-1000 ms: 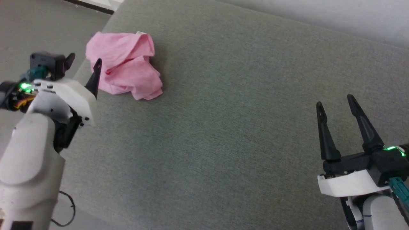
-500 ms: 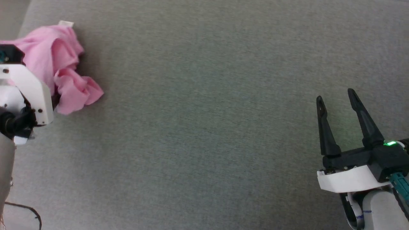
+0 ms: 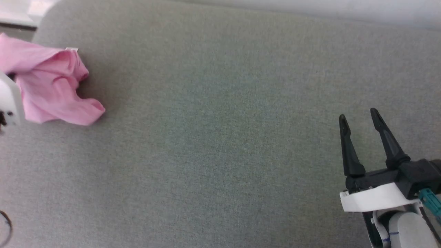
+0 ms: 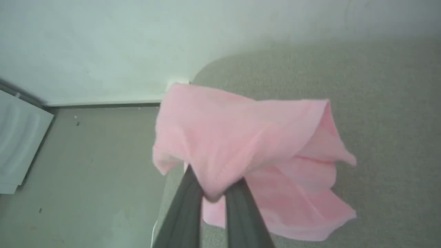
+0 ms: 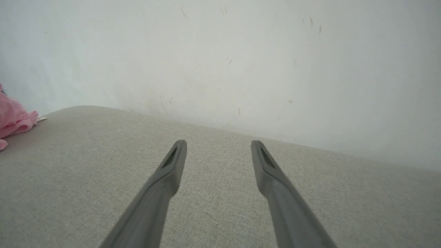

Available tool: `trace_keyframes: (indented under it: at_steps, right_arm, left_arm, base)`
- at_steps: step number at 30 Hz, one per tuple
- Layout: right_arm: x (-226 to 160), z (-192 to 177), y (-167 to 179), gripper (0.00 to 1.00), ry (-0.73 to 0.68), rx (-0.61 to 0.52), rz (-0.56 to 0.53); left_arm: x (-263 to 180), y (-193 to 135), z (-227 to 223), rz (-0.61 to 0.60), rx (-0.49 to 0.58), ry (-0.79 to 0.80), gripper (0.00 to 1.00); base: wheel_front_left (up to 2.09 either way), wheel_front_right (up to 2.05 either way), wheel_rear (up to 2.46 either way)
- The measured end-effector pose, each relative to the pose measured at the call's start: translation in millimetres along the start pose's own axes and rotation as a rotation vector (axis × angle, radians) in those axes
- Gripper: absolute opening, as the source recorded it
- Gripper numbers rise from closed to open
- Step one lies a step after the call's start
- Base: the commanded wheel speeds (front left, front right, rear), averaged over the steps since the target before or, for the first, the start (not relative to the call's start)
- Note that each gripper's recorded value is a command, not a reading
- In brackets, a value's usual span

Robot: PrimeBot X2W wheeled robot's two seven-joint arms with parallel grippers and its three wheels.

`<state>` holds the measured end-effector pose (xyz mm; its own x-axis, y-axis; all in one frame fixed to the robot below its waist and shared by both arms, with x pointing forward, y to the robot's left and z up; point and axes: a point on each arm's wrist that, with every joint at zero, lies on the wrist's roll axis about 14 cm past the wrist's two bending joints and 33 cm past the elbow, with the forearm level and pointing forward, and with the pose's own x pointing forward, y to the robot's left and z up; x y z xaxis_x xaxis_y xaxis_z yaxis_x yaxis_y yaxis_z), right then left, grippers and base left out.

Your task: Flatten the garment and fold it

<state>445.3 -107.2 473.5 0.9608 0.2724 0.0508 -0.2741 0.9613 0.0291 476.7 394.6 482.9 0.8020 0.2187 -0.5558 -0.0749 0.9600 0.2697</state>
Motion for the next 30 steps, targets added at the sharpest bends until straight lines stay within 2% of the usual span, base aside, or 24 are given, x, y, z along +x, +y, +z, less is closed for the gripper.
trace_keyframes:
  at_steps: [4,7,10,13,17,21,29,30]
  right_arm:
    - [-8.1,21.2,-2.6,1.00,-0.048,0.032,-0.020]
    - [-16.5,35.4,-4.5,1.00,-0.078,0.035,-0.031]
    - [-24.4,51.3,-5.3,1.00,-0.114,0.026,-0.039]
    - [-33.9,65.1,-9.9,1.00,-0.146,0.019,-0.057]
    - [-48.0,77.2,-21.5,1.00,-0.174,0.007,-0.098]
    - [-64.6,84.1,-35.8,1.00,-0.188,-0.007,-0.150]
    - [-98.0,91.6,-69.4,1.00,-0.200,-0.024,-0.275]
    - [-102.0,91.8,-74.0,1.00,-0.200,-0.025,-0.292]
  left_arm:
    - [-34.0,15.6,73.8,0.048,0.047,-0.310,0.00]
    - [-63.9,10.2,115.1,0.038,0.093,-0.498,0.00]
    - [-94.2,-6.1,149.0,0.005,0.136,-0.659,0.00]
    - [-120.4,-38.9,177.2,-0.065,0.164,-0.790,0.00]
    - [-140.5,-101.8,198.2,-0.208,0.185,-0.895,0.00]
    - [-144.7,-187.2,188.3,-0.404,0.181,-0.883,0.00]
    - [-166.3,-376.4,111.4,-0.874,0.108,-0.678,0.00]
    - [-172.7,-399.3,98.8,-0.931,0.107,-0.645,0.03]
  base:
    - [0.00,0.00,0.00]
    - [0.00,0.00,0.00]
    - [0.00,0.00,0.00]
    - [0.00,0.00,0.00]
    - [0.00,0.00,0.00]
    - [0.00,0.00,0.00]
    - [0.00,0.00,0.00]
    - [0.00,0.00,0.00]
